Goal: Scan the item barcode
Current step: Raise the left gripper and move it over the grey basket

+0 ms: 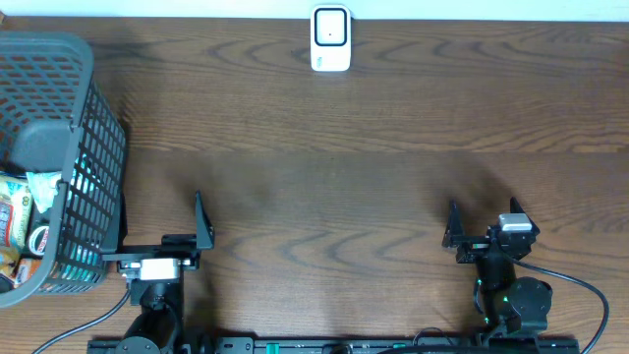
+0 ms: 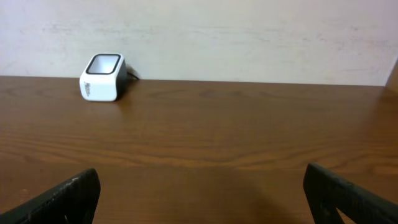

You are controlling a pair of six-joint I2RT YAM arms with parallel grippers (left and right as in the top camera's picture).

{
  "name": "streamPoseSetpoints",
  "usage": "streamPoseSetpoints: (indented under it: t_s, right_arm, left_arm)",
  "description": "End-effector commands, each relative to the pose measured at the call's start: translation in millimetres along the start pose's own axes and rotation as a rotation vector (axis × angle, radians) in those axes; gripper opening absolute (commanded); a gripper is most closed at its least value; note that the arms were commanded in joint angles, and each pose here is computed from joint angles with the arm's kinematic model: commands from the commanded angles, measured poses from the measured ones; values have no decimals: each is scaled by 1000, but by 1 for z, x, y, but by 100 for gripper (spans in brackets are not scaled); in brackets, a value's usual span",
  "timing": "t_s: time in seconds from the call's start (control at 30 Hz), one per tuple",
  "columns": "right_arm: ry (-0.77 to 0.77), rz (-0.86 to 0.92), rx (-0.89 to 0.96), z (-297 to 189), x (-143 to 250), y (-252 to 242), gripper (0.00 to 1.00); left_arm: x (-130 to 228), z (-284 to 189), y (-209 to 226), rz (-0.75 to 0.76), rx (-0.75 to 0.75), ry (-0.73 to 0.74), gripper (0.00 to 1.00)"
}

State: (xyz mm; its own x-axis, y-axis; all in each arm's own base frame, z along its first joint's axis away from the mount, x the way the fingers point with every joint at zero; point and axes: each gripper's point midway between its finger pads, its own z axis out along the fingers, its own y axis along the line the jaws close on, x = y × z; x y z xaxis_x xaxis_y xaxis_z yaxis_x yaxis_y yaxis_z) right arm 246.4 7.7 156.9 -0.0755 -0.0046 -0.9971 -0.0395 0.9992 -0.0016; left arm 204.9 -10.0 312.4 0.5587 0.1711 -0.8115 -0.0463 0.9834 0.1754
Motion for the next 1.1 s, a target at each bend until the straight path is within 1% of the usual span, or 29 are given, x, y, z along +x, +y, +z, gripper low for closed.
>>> streamPoseSetpoints:
  t_s: [0.0, 0.17, 0.33, 0.4, 0.57, 0.63, 0.9, 1.07]
  right_arm:
    - [0, 17, -10, 0, 1, 2, 99]
    - [0, 17, -10, 0, 1, 2, 99]
    - [0, 17, -10, 0, 1, 2, 99]
    - [0, 17, -10, 0, 1, 2, 99]
    - [0, 17, -10, 0, 1, 2, 99]
    - [0, 17, -10, 0, 1, 2, 99]
    - [0, 17, -10, 0, 0, 2, 99]
    - [0, 17, -10, 0, 0, 2, 99]
  left_arm:
    - [-29, 3, 8, 30, -26, -65, 98]
    - [-46, 7, 11, 31, -31, -92, 98]
    - [-58, 20, 12, 29, -14, -64, 98]
    - [-57, 29, 12, 25, -2, 2, 98]
    - [-46, 50, 12, 27, 50, 277, 98]
    - [-48, 57, 8, 23, 88, 328, 98]
    - [-53, 67, 1, 10, 138, 321, 97]
    - [-53, 67, 2, 11, 129, 320, 98]
